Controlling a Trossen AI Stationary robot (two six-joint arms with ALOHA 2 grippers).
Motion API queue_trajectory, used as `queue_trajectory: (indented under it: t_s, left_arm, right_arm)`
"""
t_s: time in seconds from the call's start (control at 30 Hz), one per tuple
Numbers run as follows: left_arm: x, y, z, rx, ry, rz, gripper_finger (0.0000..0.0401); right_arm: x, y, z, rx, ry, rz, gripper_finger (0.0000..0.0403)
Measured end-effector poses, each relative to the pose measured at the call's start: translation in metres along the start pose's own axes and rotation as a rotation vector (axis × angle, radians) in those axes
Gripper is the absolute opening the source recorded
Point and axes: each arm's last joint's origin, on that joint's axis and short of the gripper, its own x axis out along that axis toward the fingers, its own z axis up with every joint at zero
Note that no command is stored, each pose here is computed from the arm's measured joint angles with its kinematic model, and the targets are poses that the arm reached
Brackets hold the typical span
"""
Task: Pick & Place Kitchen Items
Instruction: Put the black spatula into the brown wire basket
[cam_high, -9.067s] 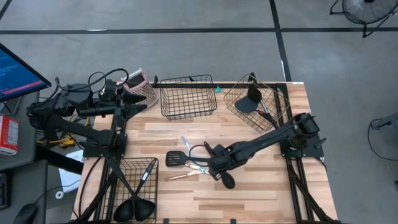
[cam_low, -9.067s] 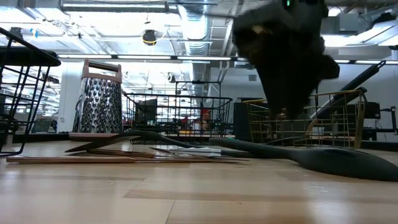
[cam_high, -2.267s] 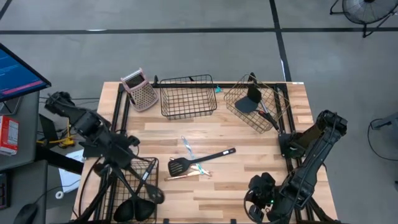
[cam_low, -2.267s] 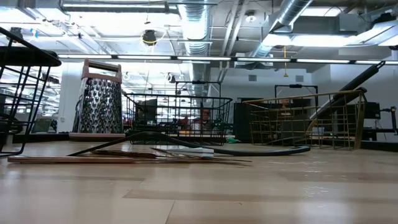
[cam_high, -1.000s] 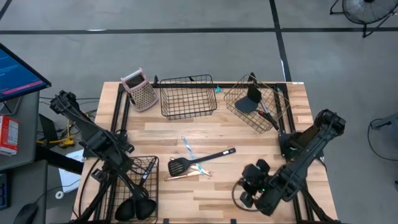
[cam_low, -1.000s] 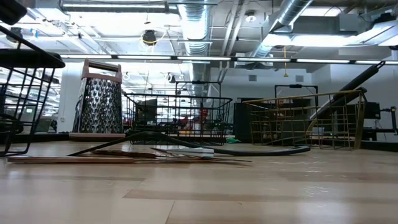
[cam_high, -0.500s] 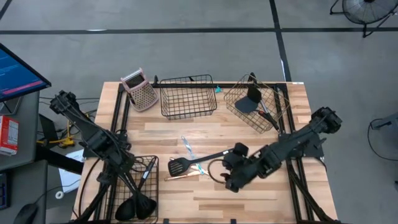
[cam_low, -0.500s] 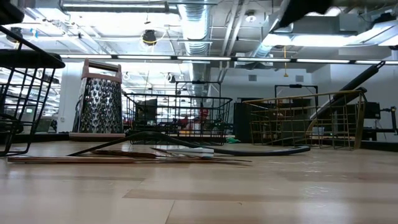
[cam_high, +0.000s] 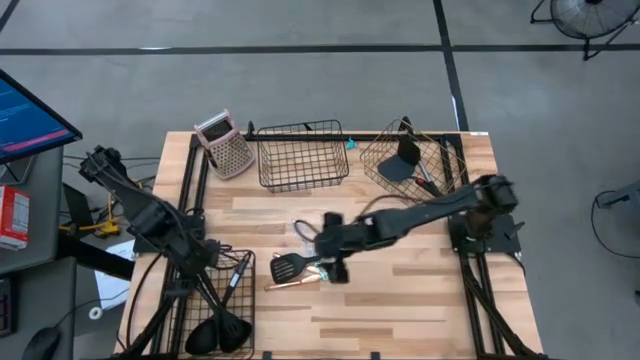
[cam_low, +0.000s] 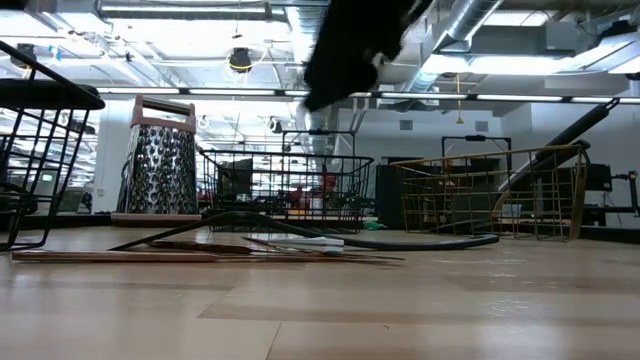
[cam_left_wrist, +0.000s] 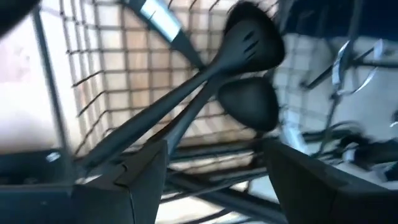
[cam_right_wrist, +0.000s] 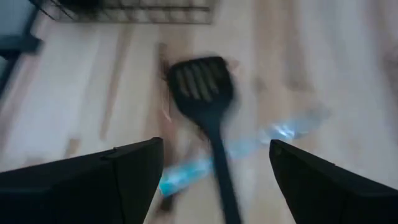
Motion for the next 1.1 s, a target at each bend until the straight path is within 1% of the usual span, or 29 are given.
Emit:
queue_trajectory:
  t_s: [0.07,0.13,0.23,0.27,0.3,0.37,0.43,0.53,0.6,0.67,0.77,0.9,1.0,1.1]
  left_arm:
    - [-0.003,-0.003,0.002,-0.018,-0.038,-0.032,0.0246]
    - [-0.007,-0.007,0.005,-0.024,-0.095,-0.07,0.0246]
    - [-0.012,-0.012,0.009,-0.029,-0.172,-0.099,0.0246]
    - [-0.013,-0.014,0.01,-0.027,-0.2,-0.105,0.0246]
    - [-0.014,-0.015,0.011,-0.026,-0.218,-0.106,0.0246]
    - [-0.016,-0.016,0.014,-0.025,-0.263,-0.11,0.0246]
    - [-0.017,-0.018,0.016,-0.025,-0.313,-0.109,0.0246]
    - [-0.019,-0.02,0.02,-0.027,-0.383,-0.108,0.0246]
    - [-0.02,-0.022,0.023,-0.029,-0.437,-0.109,0.0246]
    - [-0.022,-0.024,0.026,-0.028,-0.505,-0.117,0.0246]
    - [-0.026,-0.028,0.031,-0.034,-0.597,-0.136,0.0246]
    - [-0.032,-0.035,0.037,-0.019,-0.715,-0.17,0.0246]
    - [-0.035,-0.038,0.041,-0.018,-0.784,-0.185,0.0246]
    - [-0.037,-0.038,0.042,-0.024,-0.809,-0.184,0.0242]
  right_arm:
    - [0.02,-0.005,-0.009,-0.019,0.064,0.041,0.0286]
    - [0.038,-0.007,-0.012,-0.031,0.059,0.067,0.0286]
    - [0.056,-0.015,-0.019,-0.029,0.074,0.053,0.0286]
    - [0.062,-0.018,-0.017,-0.021,0.048,0.049,0.0286]
    - [0.066,-0.021,-0.015,-0.015,0.026,0.045,0.0286]
    - [0.067,-0.027,-0.016,-0.005,0.027,0.036,0.0286]
    - [0.073,-0.03,-0.013,-0.013,-0.02,0.03,0.0286]
    - [0.079,-0.03,-0.016,-0.037,-0.018,0.029,0.0286]
    - [0.088,-0.027,-0.016,-0.044,-0.047,0.033,0.0286]
    - [0.097,-0.025,-0.025,-0.047,-0.005,0.036,0.0286]
    - [0.111,-0.023,-0.035,-0.012,0.026,0.041,0.0285]
    - [0.12,-0.03,-0.042,0.083,0.06,0.027,0.0284]
    - [0.121,-0.034,-0.042,0.128,0.067,0.012,0.0266]
    - [0.121,-0.034,-0.043,0.145,0.069,-0.013,0.0213]
